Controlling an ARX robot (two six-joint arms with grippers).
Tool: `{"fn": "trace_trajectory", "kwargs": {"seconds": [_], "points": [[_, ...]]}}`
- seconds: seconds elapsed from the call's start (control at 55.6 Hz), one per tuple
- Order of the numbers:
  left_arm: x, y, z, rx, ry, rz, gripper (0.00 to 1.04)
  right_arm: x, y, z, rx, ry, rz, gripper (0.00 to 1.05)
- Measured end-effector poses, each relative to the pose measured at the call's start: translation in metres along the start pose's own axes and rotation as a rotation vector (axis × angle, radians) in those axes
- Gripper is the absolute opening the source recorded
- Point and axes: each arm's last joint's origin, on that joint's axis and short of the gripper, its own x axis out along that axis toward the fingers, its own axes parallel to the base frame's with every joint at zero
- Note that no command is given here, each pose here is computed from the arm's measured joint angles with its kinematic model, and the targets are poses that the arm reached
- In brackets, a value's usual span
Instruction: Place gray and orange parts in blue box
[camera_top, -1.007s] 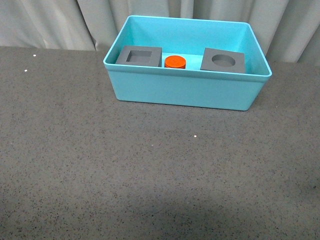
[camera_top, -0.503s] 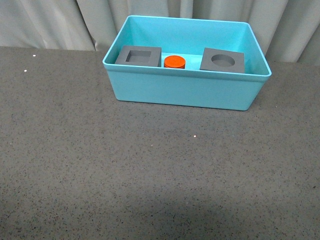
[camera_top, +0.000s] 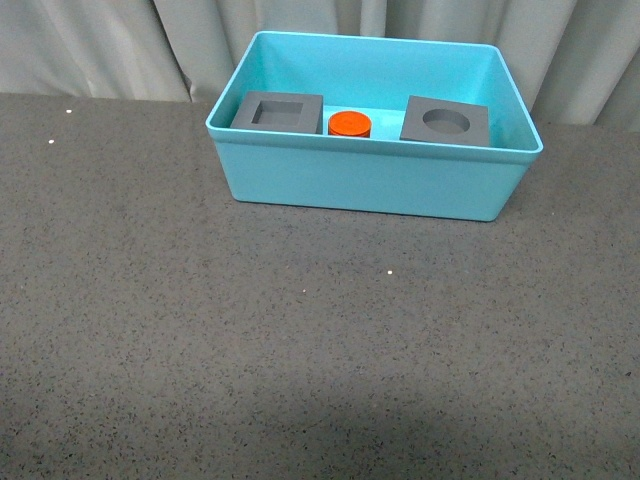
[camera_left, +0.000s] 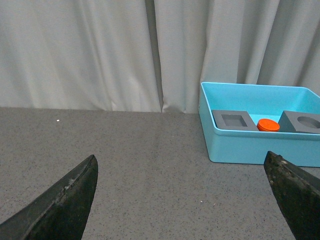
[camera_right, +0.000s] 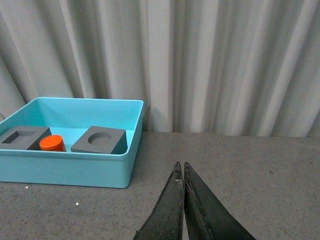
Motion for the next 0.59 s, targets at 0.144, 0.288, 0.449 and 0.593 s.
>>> {"fn": "trace_trajectory", "kwargs": {"seconds": [0.144, 0.288, 0.449, 0.593], "points": [[0.000, 0.000, 0.000, 0.000, 0.000, 0.000, 0.98, -0.002, 0.000, 0.000, 0.000, -0.002, 0.000, 0.00], [0.000, 0.000, 0.000, 0.000, 0.000, 0.000, 0.98, -0.004, 0.000, 0.000, 0.000, -0.001, 0.000, 0.00], [0.000, 0.000, 0.000, 0.000, 0.000, 0.001, 0.98, -0.015, 0.000, -0.003, -0.001, 0.008, 0.003, 0.00], [0.000, 0.000, 0.000, 0.000, 0.000, 0.000, 0.98, -0.015, 0.000, -0.003, -0.001, 0.006, 0.003, 0.00]]}}
